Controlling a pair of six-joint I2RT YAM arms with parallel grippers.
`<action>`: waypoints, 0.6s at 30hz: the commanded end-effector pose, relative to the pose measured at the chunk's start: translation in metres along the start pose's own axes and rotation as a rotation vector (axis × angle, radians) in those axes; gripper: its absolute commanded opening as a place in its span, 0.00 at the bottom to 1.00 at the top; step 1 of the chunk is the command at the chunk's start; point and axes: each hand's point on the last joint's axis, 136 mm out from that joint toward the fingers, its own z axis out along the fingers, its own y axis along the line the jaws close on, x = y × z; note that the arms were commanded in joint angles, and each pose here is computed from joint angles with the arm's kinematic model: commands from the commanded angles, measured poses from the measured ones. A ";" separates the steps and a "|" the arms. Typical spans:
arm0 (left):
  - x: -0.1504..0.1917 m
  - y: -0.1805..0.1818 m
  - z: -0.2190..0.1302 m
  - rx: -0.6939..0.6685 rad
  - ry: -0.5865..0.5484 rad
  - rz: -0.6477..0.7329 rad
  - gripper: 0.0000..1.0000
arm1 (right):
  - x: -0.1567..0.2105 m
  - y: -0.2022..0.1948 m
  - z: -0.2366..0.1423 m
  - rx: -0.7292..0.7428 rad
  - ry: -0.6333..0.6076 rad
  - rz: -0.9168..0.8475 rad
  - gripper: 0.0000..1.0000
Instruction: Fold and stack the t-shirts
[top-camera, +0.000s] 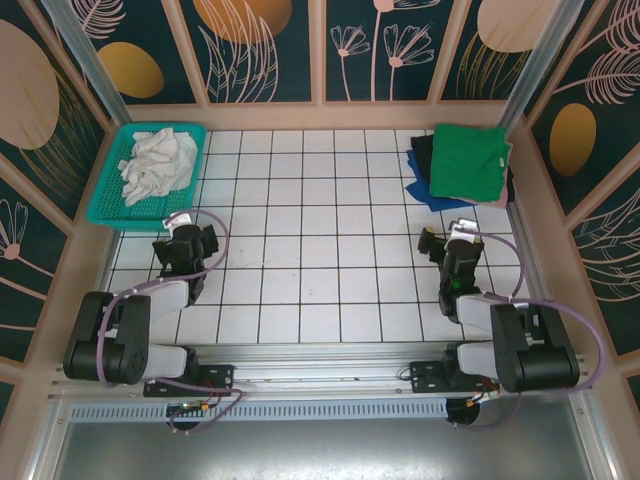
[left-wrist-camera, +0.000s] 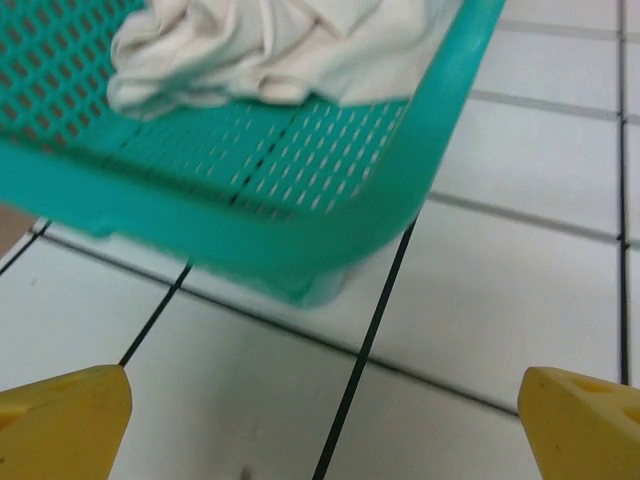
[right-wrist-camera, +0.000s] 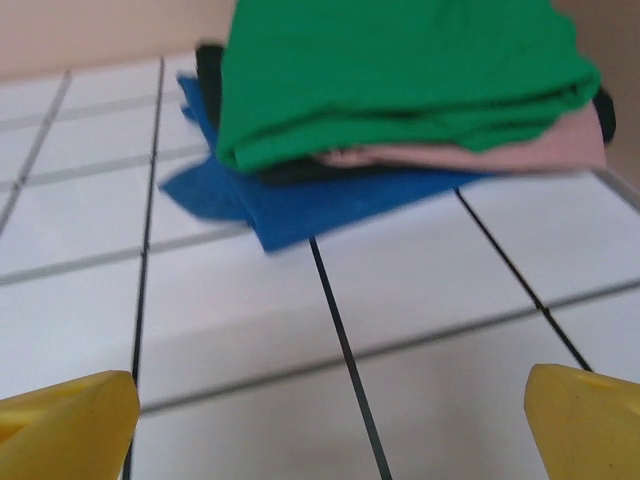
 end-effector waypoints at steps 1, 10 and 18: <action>-0.054 -0.011 0.001 0.104 -0.222 -0.053 0.99 | -0.052 0.001 0.004 0.013 -0.225 -0.002 0.99; -0.052 -0.030 -0.004 0.245 -0.298 -0.003 0.99 | -0.035 -0.001 0.026 -0.072 -0.170 0.039 0.99; -0.045 -0.029 -0.012 0.270 -0.334 -0.002 0.99 | -0.035 -0.016 0.019 -0.010 -0.210 0.076 0.99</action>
